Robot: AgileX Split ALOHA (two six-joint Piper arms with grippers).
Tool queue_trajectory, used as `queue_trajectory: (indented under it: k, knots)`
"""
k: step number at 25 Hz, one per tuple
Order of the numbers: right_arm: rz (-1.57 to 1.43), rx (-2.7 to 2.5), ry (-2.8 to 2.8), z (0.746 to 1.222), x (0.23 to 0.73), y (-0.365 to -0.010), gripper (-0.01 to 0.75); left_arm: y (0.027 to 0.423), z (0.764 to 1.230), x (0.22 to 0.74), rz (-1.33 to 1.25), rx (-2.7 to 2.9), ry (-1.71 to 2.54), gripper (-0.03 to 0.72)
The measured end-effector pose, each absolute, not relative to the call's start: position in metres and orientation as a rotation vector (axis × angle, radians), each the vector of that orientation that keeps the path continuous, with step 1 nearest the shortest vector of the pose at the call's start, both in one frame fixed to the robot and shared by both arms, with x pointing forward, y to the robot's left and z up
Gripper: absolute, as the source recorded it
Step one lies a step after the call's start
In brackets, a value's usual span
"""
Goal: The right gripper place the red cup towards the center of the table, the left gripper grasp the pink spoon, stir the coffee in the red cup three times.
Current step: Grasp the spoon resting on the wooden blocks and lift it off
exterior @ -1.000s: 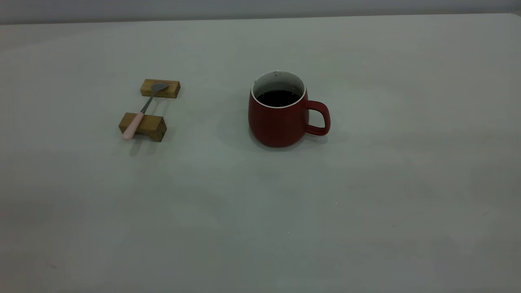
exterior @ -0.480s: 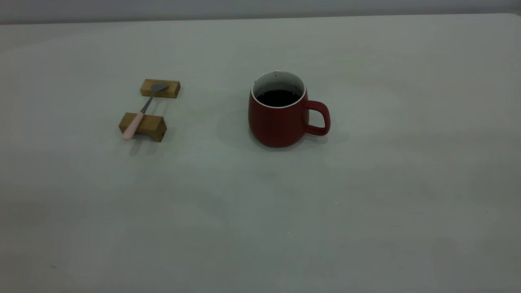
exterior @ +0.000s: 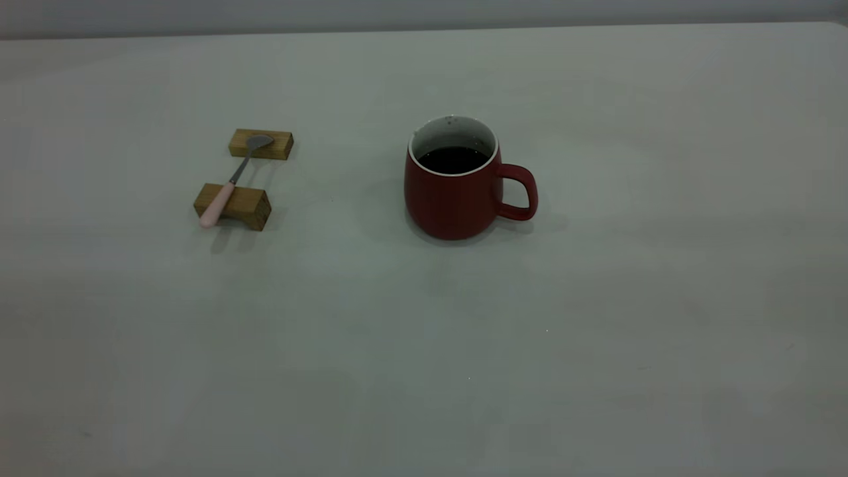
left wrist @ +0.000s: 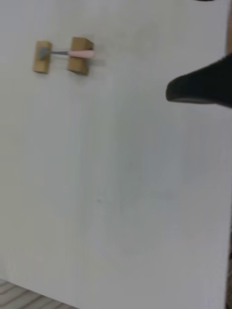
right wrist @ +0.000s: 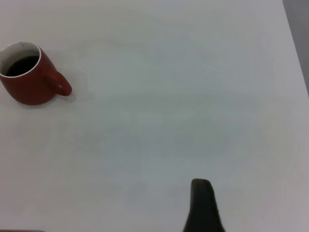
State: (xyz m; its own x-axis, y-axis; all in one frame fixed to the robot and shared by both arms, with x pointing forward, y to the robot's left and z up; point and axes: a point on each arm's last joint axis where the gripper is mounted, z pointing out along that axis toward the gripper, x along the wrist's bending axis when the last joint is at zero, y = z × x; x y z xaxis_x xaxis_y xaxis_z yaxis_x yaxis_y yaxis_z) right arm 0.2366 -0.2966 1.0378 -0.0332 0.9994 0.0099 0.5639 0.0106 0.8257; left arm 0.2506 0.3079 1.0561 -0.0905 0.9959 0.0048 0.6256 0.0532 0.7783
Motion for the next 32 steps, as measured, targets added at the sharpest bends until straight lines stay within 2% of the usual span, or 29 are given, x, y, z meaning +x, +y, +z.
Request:
queue_trajectory:
  k: [6, 12, 18, 25, 32]
  knots:
    - [0.889, 1.619, 1.665, 1.038, 0.237, -0.297, 0.591, 0.305, 1.068, 0.334, 0.703, 1.732, 1.873, 0.613]
    - [0.889, 1.619, 1.665, 1.038, 0.237, -0.297, 0.591, 0.301, 1.053, 0.429, 0.511, 1.809, 1.969, 0.624]
    - [0.889, 1.619, 1.665, 1.038, 0.237, -0.297, 0.591, 0.282, 1.009, 0.501, 0.351, 1.965, 1.987, 0.624]
    - [0.889, 1.619, 1.665, 1.038, 0.237, -0.297, 0.591, 0.257, 0.945, 0.549, 0.23, 2.103, 1.99, 0.624]
    - [0.889, 1.619, 1.665, 1.038, 0.237, -0.297, 0.591, 0.247, 0.887, 0.573, 0.12, 2.197, 2.037, 0.622]
